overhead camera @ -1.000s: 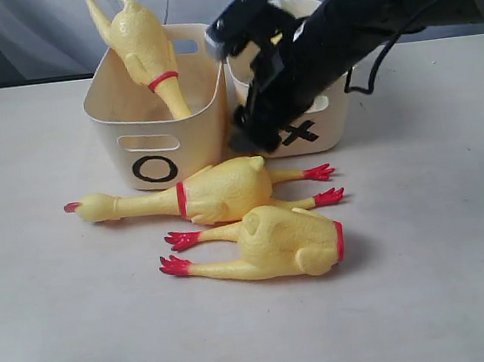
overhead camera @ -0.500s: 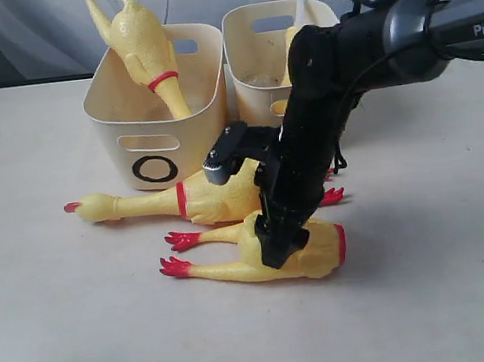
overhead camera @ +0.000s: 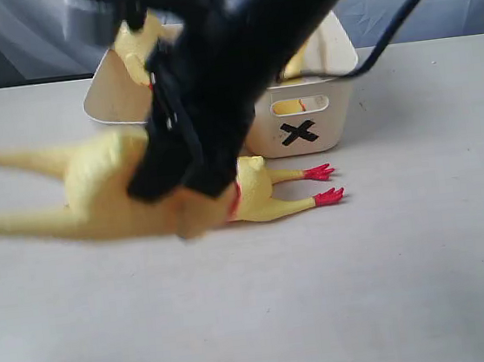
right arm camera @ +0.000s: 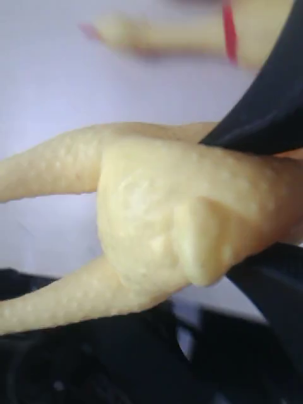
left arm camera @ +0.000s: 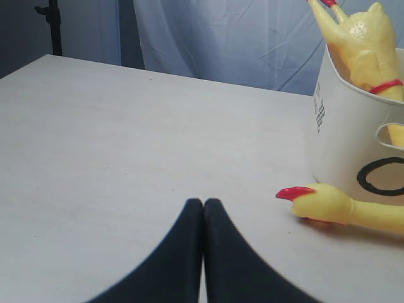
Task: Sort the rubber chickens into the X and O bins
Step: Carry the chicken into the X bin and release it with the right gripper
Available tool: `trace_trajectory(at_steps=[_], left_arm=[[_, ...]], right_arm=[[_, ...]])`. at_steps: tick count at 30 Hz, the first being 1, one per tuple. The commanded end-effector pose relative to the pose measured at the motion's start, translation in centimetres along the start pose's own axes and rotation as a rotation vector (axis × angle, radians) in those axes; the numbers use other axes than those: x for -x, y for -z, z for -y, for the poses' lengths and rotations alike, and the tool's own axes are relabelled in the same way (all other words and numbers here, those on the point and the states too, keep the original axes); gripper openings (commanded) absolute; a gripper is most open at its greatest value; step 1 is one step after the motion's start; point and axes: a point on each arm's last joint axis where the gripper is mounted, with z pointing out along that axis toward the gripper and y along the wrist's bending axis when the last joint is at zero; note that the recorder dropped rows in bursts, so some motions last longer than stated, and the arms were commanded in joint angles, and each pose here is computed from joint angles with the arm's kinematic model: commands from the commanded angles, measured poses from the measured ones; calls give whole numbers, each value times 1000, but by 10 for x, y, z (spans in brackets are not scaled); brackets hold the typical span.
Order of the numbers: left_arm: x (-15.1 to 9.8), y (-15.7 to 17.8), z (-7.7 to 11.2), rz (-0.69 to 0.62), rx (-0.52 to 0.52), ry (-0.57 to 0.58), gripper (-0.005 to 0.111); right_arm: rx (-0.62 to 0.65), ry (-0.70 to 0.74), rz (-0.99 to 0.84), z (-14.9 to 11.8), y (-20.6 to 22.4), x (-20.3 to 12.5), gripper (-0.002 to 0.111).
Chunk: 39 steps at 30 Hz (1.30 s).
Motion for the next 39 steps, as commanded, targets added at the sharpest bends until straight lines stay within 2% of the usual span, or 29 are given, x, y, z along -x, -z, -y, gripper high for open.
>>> trace_trajectory(at_steps=[1,2,4,7,12,14,18,19,21,22,26,27,28,31,32,34,35,39], left_arm=[[1,0,0,5,-4,-1,0],[1,0,0,5,-4,-1,0],[1,0,0,5,-4,-1,0],[1,0,0,5,-4,-1,0],[1,0,0,5,-4,-1,0],[1,0,0,5,-4,-1,0],[1,0,0,5,-4,-1,0],[1,0,0,5,-4,-1,0],[1,0,0,5,-4,-1,0],[1,0,0,5,-4,-1,0],[1,0,0,5,-4,-1,0],[1,0,0,5,-4,-1,0],[1,0,0,5,-4,-1,0],[1,0,0,5,-4,-1,0],[1,0,0,5,-4,-1,0],[1,0,0,5,-4,-1,0],[1,0,0,5,-4,-1,0],[1,0,0,5,-4,-1,0]], right_arm=[[-719,88,251,59,53,13,-1],[-863,40,320,77,61,8,-1],[-1056,-101,459,107,67,-6,-1],[-1235,-302,581,146,65,-36,-1],[-1271,-528,530,188,28,-88,-1],[-1239,-678,532,196,8,-105,-1],[-1161,-814,452,204,-28,-134,0],[-1156,-836,443,204,-33,-139,2],[-1134,-879,445,204,-37,-141,16],[-1122,-879,447,203,-36,-139,24],[-996,-811,437,190,-25,-118,76],[-944,-781,428,184,-21,-110,85],[-902,-721,399,179,-19,-104,88],[-727,-544,286,153,-9,-86,79],[-615,-409,161,138,-9,-84,73],[-487,-248,0,118,-11,-84,69],[-377,-199,-118,105,-16,-88,69],[-264,-95,-333,93,-29,-100,74]])
